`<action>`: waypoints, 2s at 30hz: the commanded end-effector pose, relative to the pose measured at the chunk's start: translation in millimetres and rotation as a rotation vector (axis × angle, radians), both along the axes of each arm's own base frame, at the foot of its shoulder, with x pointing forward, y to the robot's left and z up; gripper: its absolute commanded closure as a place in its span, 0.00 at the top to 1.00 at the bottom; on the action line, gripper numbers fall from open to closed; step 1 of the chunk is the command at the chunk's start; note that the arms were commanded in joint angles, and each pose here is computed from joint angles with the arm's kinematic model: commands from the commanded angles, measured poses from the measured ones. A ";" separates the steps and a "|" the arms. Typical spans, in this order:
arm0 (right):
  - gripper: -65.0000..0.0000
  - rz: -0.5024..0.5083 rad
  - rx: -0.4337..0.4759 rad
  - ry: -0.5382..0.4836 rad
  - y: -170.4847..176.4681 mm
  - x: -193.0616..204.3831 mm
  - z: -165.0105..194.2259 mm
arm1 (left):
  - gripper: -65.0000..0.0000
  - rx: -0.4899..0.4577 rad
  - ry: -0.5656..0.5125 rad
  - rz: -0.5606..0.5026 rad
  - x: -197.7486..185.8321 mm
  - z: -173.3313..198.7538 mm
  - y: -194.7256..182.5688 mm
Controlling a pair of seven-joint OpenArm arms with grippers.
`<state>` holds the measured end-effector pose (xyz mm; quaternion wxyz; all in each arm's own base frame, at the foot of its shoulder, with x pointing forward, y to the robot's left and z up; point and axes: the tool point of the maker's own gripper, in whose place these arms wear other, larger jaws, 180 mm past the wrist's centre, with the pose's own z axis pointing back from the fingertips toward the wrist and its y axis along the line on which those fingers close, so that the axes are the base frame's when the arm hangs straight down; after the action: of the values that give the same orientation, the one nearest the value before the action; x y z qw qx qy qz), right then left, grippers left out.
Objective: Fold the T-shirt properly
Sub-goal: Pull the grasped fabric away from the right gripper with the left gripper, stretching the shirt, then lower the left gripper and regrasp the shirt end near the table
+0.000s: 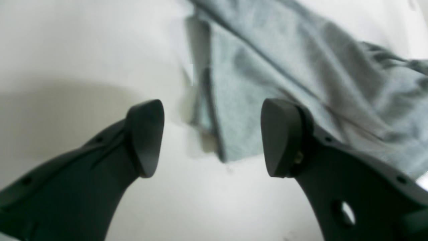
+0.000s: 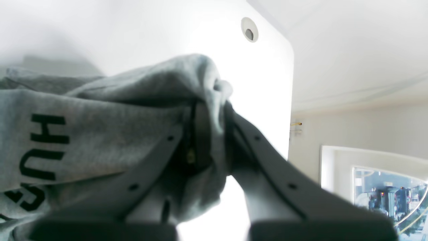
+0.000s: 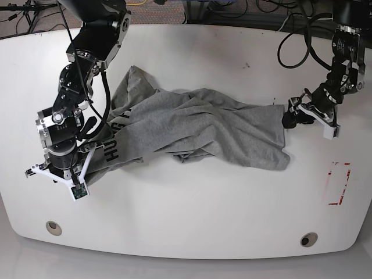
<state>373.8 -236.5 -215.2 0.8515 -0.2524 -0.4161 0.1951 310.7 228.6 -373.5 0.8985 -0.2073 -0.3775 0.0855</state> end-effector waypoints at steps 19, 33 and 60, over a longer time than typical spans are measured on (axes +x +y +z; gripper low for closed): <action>0.01 0.021 0.020 -0.049 3.9 3.3 10.9 | 0.66 0.029 -0.015 0.018 40.6 -0.6 4.1; 0.01 0.023 0.020 -0.049 4.4 3.5 10.9 | 0.66 0.051 -0.041 -0.063 89.8 2.5 -21.2; 0.01 0.023 0.021 -0.049 4.8 3.5 10.7 | 0.66 0.019 -0.052 -0.049 108.6 11.8 -25.2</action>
<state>371.5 -230.4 -222.3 0.8545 -0.2353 -0.4175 0.2002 405.5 184.6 -390.6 0.9076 -0.2192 -0.3543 0.0511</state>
